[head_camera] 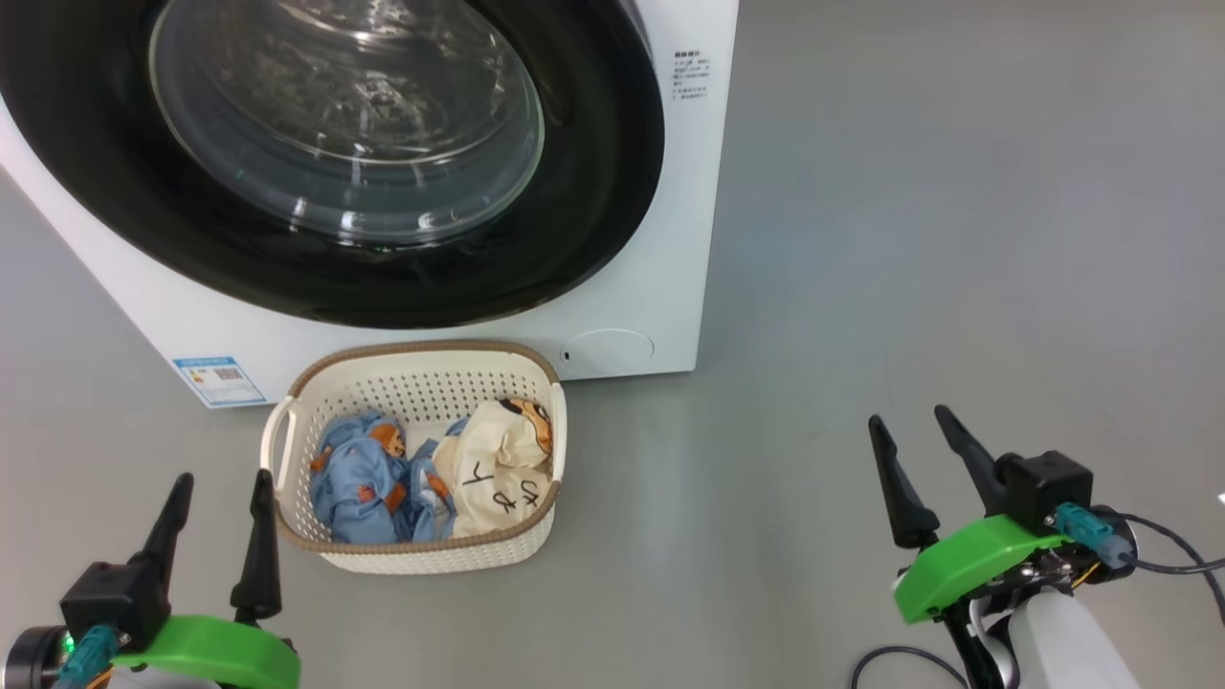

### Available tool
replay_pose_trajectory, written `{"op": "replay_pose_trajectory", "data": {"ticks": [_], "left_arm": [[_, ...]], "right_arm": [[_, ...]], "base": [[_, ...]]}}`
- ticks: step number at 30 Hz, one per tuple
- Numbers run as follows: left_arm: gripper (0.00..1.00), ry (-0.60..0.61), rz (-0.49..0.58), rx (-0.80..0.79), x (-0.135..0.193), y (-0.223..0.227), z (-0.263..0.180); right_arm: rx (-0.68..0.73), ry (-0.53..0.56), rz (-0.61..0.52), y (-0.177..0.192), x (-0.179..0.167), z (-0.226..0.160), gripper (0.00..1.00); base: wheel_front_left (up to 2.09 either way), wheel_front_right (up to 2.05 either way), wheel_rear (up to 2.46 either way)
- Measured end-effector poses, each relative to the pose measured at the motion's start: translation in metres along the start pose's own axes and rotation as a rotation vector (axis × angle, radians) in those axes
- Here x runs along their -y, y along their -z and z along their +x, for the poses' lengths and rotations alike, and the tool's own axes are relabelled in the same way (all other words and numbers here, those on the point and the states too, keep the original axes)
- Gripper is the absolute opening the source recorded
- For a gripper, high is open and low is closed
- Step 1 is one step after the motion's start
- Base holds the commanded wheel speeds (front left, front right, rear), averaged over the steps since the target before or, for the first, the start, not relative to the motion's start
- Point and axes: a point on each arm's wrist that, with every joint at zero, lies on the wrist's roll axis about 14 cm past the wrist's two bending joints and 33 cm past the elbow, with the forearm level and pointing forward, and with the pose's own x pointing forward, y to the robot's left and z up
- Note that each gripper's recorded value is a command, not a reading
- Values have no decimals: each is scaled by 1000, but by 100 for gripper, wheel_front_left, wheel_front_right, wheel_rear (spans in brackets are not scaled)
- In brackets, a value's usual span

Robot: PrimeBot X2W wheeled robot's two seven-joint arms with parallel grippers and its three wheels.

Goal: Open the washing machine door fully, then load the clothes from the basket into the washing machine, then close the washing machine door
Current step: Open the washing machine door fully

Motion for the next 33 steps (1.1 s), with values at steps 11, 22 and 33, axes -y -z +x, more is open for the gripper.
{"op": "replay_pose_trajectory", "data": {"ticks": [11,22,33], "left_arm": [[100,13,3,-24,4,9,5],[100,15,11,-32,3,12,9],[100,3,9,-47,-2,17,15]], "right_arm": [[208,33,219,-66,10,40,100],[379,43,643,-129,18,95,4],[320,78,1008,-118,15,149,0]], "base": [[0,0,0],[0,0,0],[0,0,0]]}}
